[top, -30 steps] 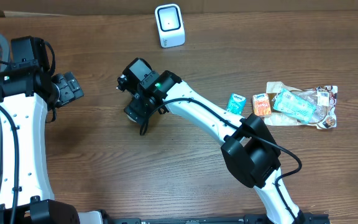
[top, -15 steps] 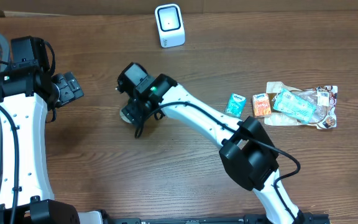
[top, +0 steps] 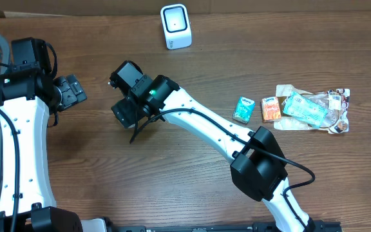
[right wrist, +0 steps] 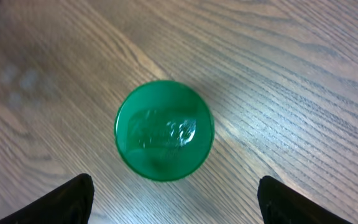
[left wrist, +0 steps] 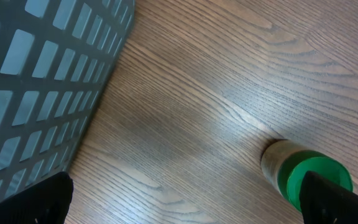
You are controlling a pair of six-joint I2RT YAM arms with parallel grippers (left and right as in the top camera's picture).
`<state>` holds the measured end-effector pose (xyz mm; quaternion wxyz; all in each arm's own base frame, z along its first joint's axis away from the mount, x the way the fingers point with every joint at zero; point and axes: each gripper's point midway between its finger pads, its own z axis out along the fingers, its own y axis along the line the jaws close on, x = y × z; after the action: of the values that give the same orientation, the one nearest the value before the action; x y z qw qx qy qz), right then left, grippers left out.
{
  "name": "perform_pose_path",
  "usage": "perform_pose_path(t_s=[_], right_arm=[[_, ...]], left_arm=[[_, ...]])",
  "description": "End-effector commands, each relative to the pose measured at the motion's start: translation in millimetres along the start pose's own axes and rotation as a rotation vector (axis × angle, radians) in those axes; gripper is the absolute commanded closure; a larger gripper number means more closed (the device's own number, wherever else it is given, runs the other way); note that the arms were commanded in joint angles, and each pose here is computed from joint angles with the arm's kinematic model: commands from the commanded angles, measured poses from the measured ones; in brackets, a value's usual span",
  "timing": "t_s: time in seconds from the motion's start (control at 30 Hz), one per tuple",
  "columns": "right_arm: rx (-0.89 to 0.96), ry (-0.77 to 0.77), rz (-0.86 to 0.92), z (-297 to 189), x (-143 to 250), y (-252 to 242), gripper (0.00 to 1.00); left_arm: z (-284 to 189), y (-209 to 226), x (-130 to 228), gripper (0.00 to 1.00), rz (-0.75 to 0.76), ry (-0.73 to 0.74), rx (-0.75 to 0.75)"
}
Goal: Scan the item barcode
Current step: 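Lower the right gripper and grasp the jar by its green lid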
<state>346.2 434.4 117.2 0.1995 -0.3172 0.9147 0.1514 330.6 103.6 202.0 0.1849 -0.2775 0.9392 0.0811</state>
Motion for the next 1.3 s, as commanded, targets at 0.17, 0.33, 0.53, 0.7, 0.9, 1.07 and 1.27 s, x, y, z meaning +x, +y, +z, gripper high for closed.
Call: perform_pose_path(t_s=[0.17, 0.33, 0.53, 0.7, 0.9, 1.07, 1.27], right_arm=[[-0.032, -0.150, 0.339, -5.7, -39.7, 3.4, 0.10], [-0.018, -0.134, 0.329, 19.2, -33.4, 4.9, 0.08], [0.036, -0.129, 0.332, 33.0, -28.2, -5.0, 0.06], [0.035, -0.113, 0.322, 41.5, -22.6, 0.4, 0.05], [0.036, -0.087, 0.306, 57.5, -12.5, 8.5, 0.05], [0.041, -0.065, 0.305, 60.1, -6.7, 7.7, 0.09], [0.024, -0.032, 0.280, 60.5, -0.1, 11.1, 0.21]], left_arm=[[-1.0, -1.6, -0.6, 0.01, 0.020, -0.004, 0.007], [-1.1, -1.5, -0.7, 0.00, 0.019, -0.004, 0.007], [-1.2, -1.6, -0.6, 0.00, 0.020, -0.004, 0.007], [-1.0, -1.5, -0.6, 0.00, 0.019, -0.004, 0.007], [-1.0, -1.7, -0.7, 0.00, 0.020, -0.004, 0.007], [-1.1, -1.5, -0.7, 0.01, 0.019, -0.004, 0.007], [-1.0, -1.5, -0.6, 0.00, 0.019, -0.004, 0.007]])
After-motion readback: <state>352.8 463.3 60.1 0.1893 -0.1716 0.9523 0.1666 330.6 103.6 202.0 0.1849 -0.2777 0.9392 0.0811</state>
